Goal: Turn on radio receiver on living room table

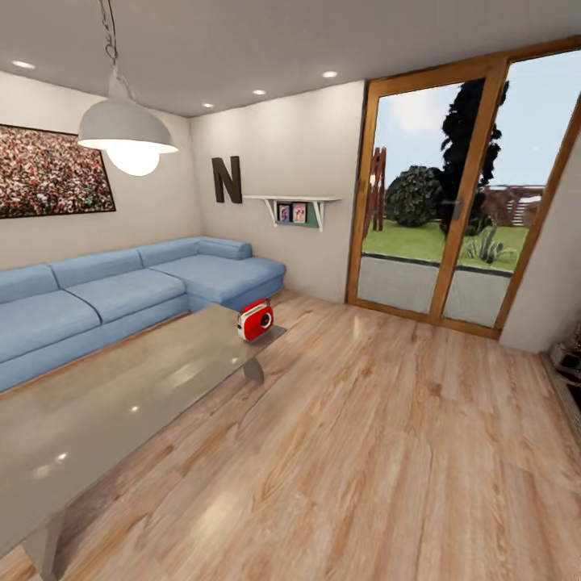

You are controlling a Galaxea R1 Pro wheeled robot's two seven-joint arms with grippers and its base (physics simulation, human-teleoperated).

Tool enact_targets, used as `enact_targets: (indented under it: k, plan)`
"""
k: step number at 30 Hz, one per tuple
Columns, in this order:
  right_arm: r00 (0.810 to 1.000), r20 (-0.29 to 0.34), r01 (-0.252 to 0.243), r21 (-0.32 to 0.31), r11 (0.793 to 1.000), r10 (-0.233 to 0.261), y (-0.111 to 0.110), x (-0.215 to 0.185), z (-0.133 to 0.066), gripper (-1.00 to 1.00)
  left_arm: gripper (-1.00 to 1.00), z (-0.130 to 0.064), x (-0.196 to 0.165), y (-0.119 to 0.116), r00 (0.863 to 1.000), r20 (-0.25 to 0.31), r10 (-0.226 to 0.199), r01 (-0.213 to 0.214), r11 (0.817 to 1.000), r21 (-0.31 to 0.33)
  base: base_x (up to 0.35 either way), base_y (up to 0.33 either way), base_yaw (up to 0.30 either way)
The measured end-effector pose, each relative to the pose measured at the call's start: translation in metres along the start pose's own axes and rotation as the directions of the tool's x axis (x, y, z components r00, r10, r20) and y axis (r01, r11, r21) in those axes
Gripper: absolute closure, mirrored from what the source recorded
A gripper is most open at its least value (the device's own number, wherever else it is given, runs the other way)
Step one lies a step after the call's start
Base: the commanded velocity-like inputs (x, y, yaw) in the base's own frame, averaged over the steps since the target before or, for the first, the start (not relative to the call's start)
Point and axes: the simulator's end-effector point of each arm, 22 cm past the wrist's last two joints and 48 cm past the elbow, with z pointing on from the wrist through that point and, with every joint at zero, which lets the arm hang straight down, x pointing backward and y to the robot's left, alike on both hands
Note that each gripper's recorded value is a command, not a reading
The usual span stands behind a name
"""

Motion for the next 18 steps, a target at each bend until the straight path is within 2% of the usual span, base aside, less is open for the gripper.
enact_targets:
  k: [18]
  plan:
    - [1.000, -0.003, 0.003, 0.000, 1.000, -0.003, 0.0000, 0.0006, 0.0000, -1.00, -1.00, 0.0000, -0.0001, 0.0022, 1.000, 0.000, -0.001, 0.001, 1.000, -0.003, 0.328, 0.000, -0.012]
